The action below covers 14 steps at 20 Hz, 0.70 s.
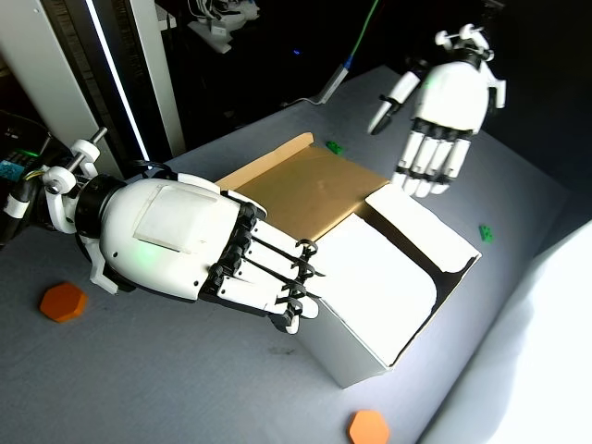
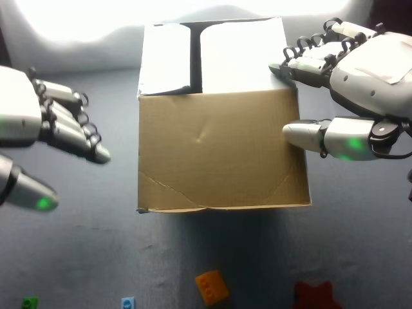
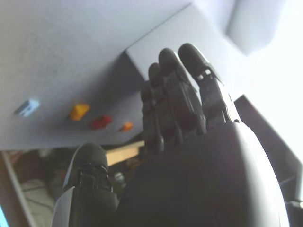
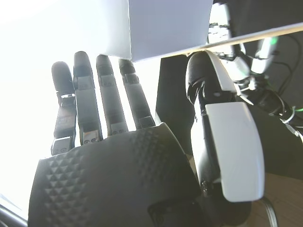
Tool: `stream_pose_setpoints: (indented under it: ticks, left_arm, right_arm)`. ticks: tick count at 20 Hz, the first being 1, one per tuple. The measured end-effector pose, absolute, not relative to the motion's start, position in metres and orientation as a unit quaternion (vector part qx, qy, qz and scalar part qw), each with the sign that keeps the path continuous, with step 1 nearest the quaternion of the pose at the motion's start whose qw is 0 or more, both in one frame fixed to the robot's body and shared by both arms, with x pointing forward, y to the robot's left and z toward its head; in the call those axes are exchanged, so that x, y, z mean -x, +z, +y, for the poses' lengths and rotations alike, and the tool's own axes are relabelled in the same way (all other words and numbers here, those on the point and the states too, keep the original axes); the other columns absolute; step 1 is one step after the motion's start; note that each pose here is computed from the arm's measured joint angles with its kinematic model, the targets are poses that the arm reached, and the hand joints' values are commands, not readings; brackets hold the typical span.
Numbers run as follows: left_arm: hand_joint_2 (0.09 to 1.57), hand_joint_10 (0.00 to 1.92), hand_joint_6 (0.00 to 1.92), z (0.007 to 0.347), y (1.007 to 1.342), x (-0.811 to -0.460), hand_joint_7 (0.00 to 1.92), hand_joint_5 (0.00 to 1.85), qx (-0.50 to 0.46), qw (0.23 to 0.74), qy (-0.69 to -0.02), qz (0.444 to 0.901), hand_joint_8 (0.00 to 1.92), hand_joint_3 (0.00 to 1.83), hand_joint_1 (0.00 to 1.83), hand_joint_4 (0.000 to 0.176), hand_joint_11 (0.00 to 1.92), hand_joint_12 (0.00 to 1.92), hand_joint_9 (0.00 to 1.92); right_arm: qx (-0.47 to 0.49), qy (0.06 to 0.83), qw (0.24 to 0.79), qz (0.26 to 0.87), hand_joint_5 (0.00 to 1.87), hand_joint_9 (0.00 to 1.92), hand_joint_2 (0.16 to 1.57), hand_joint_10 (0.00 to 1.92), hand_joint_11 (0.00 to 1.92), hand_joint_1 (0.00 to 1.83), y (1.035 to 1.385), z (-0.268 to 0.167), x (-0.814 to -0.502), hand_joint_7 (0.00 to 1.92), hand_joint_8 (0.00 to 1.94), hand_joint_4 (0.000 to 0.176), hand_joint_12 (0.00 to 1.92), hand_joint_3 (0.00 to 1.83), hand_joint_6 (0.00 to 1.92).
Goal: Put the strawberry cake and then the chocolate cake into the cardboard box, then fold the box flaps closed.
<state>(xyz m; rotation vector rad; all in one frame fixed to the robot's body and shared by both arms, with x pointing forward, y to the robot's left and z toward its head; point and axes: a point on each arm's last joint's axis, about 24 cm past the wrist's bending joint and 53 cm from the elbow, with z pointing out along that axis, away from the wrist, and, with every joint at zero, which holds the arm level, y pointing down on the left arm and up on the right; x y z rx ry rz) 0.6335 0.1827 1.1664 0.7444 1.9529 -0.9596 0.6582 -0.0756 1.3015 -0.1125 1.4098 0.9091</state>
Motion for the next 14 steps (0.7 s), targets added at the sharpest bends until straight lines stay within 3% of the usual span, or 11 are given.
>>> stream_pose_setpoints:
  ticks: [7, 11, 14]
  left_arm:
    - [1.24, 0.0, 0.0, 0.151, 1.133, -0.578, 0.49, 0.39, -0.352, 0.358, -0.4, 0.767, 0.0, 0.0, 0.02, 0.0, 0.11, 1.04, 0.53]
    - [1.24, 0.0, 0.0, 0.133, 1.126, -0.563, 0.49, 0.4, -0.367, 0.35, -0.406, 0.76, 0.0, 0.0, 0.02, 0.0, 0.11, 1.05, 0.53]
    - [1.24, 0.0, 0.0, 0.12, 1.122, -0.561, 0.47, 0.39, -0.365, 0.351, -0.407, 0.76, 0.0, 0.0, 0.03, 0.0, 0.1, 1.01, 0.51]
  right_arm:
    - [0.04, 0.409, 0.667, 0.622, 0.25, 0.37, 1.25, 0.0, 0.0, 0.12, 1.31, -0.083, -0.658, 0.34, 0.0, 0.0, 1.16, 0.0, 0.0]
    - [-0.013, 0.426, 0.681, 0.596, 0.26, 0.38, 1.25, 0.01, 0.0, 0.15, 1.338, -0.12, -0.663, 0.35, 0.0, 0.0, 1.17, 0.0, 0.0]
    - [-0.084, 0.419, 0.677, 0.599, 0.27, 0.37, 1.25, 0.0, 0.0, 0.16, 1.338, -0.167, -0.673, 0.36, 0.0, 0.0, 1.16, 0.0, 0.0]
